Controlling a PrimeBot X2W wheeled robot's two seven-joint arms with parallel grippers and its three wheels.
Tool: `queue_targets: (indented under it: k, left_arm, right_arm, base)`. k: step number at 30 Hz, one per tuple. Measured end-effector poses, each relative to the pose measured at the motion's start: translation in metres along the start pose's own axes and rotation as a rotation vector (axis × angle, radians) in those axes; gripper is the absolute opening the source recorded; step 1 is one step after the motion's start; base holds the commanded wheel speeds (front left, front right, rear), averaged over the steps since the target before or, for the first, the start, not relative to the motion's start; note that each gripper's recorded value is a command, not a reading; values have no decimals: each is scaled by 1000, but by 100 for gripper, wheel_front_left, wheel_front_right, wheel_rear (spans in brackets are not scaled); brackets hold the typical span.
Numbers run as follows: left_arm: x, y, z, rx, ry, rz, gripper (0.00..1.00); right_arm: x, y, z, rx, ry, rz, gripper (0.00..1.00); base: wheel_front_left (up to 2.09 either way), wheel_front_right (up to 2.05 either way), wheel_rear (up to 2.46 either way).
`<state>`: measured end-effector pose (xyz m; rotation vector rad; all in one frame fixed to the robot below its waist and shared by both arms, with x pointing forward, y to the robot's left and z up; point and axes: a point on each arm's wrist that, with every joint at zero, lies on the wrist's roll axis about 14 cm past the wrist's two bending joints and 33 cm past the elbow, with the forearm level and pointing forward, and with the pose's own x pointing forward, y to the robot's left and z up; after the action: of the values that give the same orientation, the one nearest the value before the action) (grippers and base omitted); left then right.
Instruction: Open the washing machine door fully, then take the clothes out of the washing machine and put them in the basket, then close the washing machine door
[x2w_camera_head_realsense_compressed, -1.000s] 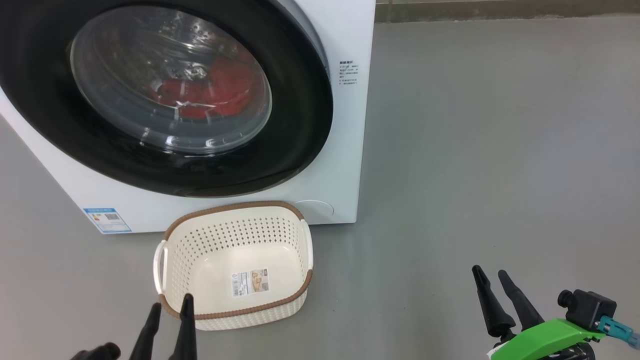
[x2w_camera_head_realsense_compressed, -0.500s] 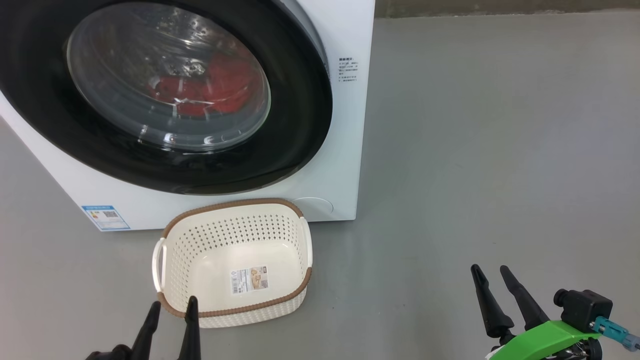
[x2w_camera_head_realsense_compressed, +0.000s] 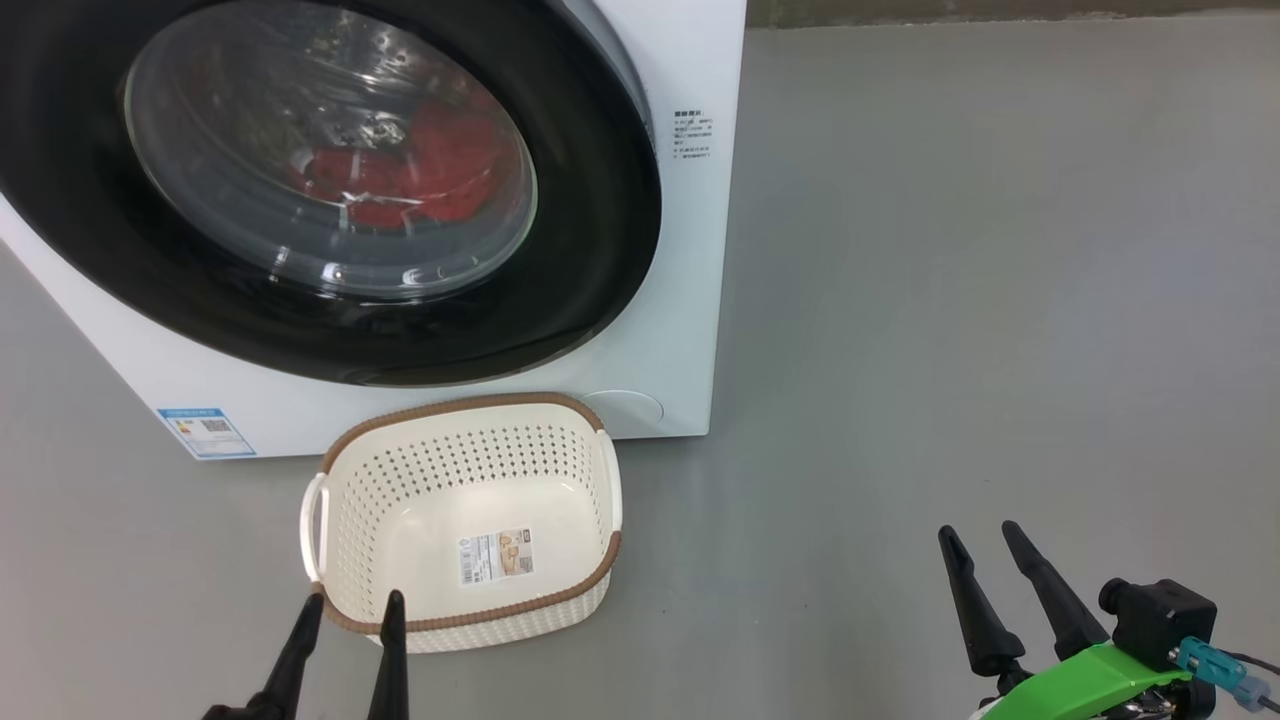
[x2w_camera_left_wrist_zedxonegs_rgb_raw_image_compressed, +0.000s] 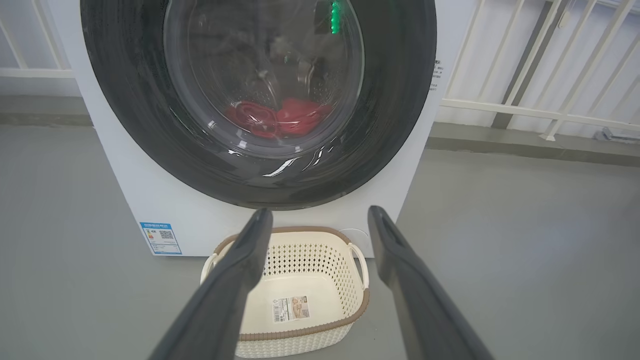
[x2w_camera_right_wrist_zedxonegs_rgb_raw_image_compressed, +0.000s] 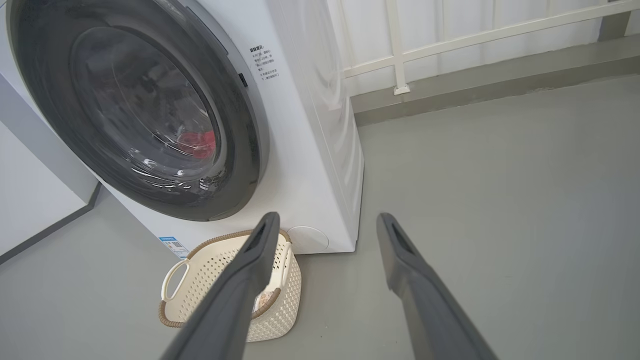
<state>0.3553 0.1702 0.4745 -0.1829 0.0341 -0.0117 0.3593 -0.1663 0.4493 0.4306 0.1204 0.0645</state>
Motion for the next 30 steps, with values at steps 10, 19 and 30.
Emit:
queue_targets:
  k: [10,19,30]
  left_arm:
    - [-7,-3,-5,83,6,-24,100]
    - [-8,-3,-7,74,13,-22,100]
    - [-9,-2,-10,73,22,-20,100]
  right_arm:
    - [-8,-9,0,-58,-8,-20,100]
    - [-13,-10,-4,-46,-4,-33,100]
    - [-6,1,1,11,-28,-10,0]
  base:
    - [0,0,0]
    - [0,0,0]
    - [0,0,0]
